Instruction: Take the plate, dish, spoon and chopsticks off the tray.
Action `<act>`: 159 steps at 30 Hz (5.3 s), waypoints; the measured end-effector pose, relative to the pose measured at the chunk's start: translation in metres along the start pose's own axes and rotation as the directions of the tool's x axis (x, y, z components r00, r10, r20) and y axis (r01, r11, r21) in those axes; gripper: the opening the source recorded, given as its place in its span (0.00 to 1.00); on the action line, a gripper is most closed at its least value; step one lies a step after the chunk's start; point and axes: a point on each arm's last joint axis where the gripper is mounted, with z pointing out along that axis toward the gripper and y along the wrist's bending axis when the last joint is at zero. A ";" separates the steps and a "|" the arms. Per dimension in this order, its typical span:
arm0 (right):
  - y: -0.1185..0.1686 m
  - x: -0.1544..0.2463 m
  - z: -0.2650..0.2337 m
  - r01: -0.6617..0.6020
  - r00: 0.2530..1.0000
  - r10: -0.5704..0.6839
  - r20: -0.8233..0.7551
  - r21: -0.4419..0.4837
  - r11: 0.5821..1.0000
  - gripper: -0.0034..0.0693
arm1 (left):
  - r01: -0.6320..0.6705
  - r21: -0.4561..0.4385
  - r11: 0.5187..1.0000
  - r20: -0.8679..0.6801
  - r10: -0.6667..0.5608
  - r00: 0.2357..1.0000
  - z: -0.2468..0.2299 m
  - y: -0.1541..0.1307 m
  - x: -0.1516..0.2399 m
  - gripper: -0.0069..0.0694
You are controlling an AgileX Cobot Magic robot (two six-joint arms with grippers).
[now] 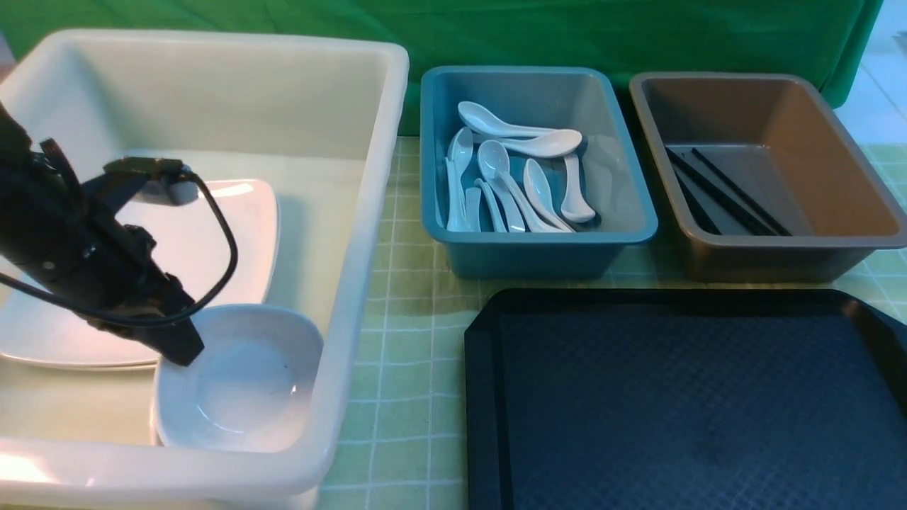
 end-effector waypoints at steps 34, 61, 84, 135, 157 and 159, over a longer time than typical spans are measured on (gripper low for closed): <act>0.008 0.030 0.060 -0.011 0.996 0.016 0.093 -0.054 0.999 0.05 | 0.235 -0.160 0.959 0.370 -0.162 0.915 -0.154 -0.055 -0.002 0.07; 0.008 0.059 0.086 -0.106 0.963 0.112 0.244 -0.039 0.994 0.12 | 0.225 -0.212 0.951 0.531 -0.081 0.843 -0.184 -0.100 0.054 0.07; 0.007 0.146 0.092 0.031 0.989 -0.046 0.143 0.103 0.994 0.19 | 0.223 -0.209 0.952 0.522 -0.084 0.849 -0.184 -0.101 0.055 0.07; 0.007 0.157 0.091 0.033 0.997 -0.042 0.072 0.118 0.993 0.35 | 0.389 -0.229 0.893 0.961 0.144 0.235 -0.137 -0.170 0.222 0.07; 0.007 0.157 0.091 0.033 0.997 -0.042 0.072 0.118 0.993 0.38 | 0.513 -0.242 0.824 0.957 0.115 0.266 0.000 -0.110 0.239 0.07; 0.007 0.157 0.091 0.033 0.997 -0.042 0.070 0.117 0.993 0.38 | 0.513 -0.241 0.824 0.957 0.115 0.266 0.000 -0.110 0.239 0.07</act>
